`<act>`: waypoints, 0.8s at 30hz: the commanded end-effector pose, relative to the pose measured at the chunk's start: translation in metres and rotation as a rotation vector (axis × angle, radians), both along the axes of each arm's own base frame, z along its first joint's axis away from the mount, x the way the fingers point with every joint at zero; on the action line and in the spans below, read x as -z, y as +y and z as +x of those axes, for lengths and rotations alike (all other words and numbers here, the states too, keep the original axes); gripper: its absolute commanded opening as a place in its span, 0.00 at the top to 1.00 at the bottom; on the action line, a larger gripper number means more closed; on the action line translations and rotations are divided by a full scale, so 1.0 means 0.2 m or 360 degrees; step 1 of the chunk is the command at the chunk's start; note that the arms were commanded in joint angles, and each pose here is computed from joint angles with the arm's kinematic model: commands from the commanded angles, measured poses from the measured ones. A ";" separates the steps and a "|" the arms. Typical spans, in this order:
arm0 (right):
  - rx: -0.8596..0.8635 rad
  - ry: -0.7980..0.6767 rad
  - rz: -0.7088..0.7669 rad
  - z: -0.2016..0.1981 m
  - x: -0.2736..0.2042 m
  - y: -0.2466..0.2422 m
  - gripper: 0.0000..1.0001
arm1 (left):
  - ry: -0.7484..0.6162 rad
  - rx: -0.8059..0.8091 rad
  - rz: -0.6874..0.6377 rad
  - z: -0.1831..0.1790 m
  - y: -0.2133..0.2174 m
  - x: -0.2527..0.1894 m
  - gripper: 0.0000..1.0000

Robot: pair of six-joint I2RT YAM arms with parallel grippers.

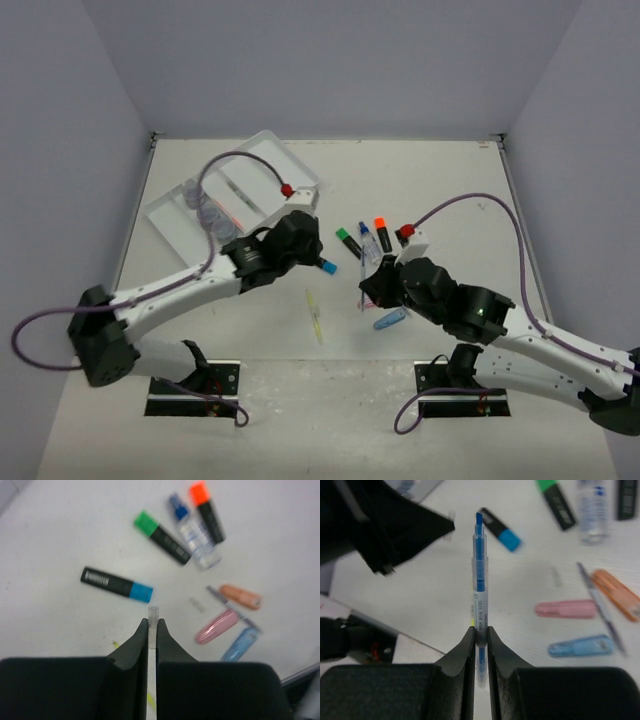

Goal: Sort the stationery into containers
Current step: Pick up the pen cap from the center of the board.

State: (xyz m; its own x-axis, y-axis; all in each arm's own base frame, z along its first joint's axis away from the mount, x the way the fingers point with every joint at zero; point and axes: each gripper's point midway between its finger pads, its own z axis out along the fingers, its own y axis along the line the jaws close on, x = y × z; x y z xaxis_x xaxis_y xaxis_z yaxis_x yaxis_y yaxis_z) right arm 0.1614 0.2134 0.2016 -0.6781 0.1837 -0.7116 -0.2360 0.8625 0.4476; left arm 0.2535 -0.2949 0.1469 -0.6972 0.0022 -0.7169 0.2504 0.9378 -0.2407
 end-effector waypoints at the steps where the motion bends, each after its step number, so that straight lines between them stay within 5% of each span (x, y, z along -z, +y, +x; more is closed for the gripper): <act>1: -0.0694 -0.0276 0.0624 -0.16 -0.24 0.43 1.00 | -0.0500 -0.0132 -0.0608 0.01 0.14 -0.71 1.00; 4: -0.0997 -0.0371 0.0849 -0.28 -0.38 0.55 1.00 | -0.0664 -0.0097 -0.0850 -0.06 0.22 -0.89 1.00; 8: -0.1184 -0.0351 0.0826 -0.30 -0.41 0.70 1.00 | -0.0819 0.0075 -0.1102 -0.19 0.25 -1.06 1.00; 24: -0.1024 -0.0548 0.0747 -0.19 -0.47 0.64 1.00 | -0.0750 0.0209 -0.1146 -0.30 0.26 -1.09 1.00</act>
State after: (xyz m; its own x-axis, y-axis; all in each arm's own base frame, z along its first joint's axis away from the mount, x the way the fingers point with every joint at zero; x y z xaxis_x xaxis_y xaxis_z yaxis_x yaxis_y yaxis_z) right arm 0.1212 0.3462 0.2566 -0.5971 0.0847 -0.7977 -0.7483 0.2995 0.5919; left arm 0.1992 -0.2427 0.3512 -0.3613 -0.4926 -0.7917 0.5345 0.5863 -0.6088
